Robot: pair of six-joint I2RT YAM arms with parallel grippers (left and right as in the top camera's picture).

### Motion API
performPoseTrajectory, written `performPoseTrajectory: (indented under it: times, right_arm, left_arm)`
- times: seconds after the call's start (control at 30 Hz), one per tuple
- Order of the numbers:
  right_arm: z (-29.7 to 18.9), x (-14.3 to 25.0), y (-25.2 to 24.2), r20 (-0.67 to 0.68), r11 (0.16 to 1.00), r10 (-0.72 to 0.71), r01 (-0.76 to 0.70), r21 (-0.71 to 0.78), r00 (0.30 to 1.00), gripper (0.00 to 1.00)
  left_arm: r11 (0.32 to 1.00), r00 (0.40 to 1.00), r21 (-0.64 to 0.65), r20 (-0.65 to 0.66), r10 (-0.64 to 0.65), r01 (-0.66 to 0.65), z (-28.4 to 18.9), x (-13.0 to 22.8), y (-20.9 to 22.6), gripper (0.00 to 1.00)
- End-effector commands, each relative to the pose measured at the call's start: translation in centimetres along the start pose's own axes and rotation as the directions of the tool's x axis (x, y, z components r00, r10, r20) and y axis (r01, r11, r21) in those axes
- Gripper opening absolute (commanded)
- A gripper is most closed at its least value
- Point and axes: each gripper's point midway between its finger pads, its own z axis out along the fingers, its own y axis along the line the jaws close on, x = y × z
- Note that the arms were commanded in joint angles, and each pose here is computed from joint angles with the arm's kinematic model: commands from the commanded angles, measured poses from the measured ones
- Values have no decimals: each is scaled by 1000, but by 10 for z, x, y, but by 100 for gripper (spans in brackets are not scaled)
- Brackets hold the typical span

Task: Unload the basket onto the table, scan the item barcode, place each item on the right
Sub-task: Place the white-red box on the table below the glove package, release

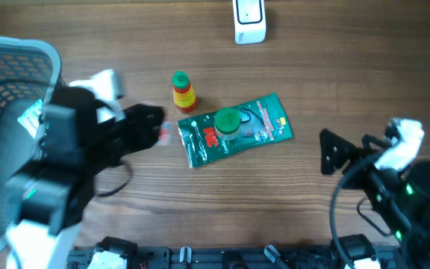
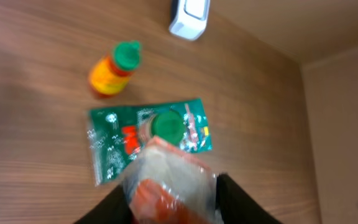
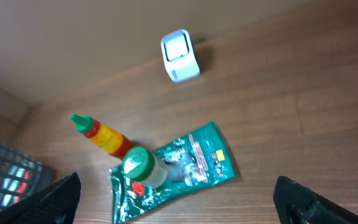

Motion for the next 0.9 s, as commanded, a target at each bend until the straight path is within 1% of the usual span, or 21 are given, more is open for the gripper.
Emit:
performPoseTrajectory:
  times: [0.0,0.07,0.13,0.23,0.3,0.43,0.53,0.67,0.73,0.83,0.87]
  right_arm:
    - [-25,-5,6,74,999,-15,19,-41,997,100]
    - [-34,-7,7,107,998,-17,23,-56,994,100]
    - [-39,-8,8,124,998,-17,25,-63,992,100]
    - [-40,-8,8,125,998,-20,28,-63,992,100]
    - [-39,-8,8,124,998,-21,29,-63,992,100]
    - [-39,-8,8,125,998,-21,29,-62,992,100]
    - [-39,-8,8,124,998,-21,28,-63,992,100]
    - [-39,-7,8,123,998,-20,28,-62,992,100]
    - [-39,-6,8,119,998,-20,28,-60,993,100]
    - [-39,-4,6,107,998,-21,27,-54,994,100]
    - [-39,-3,6,105,998,-20,26,-53,994,100]
  left_arm:
    - [999,993,-37,-110,-32,28,63,36,0,39]
    - [992,990,-127,-137,-22,5,104,53,8,40]
    - [981,984,-193,-176,-17,-17,136,70,12,40]
    - [971,962,-240,-268,-43,-23,186,109,12,40]
    - [961,948,-276,-312,-69,-21,211,133,16,40]
    - [948,922,-312,-383,-60,-68,236,172,22,40]
    - [946,924,-312,-380,-38,-90,237,176,20,41]
    - [945,927,-315,-373,-33,-93,237,175,20,46]
    - [944,927,-316,-372,-32,-94,237,175,21,53]
    - [948,933,-308,-358,-32,-85,236,167,18,80]
    - [953,938,-292,-346,-22,-85,234,159,13,98]
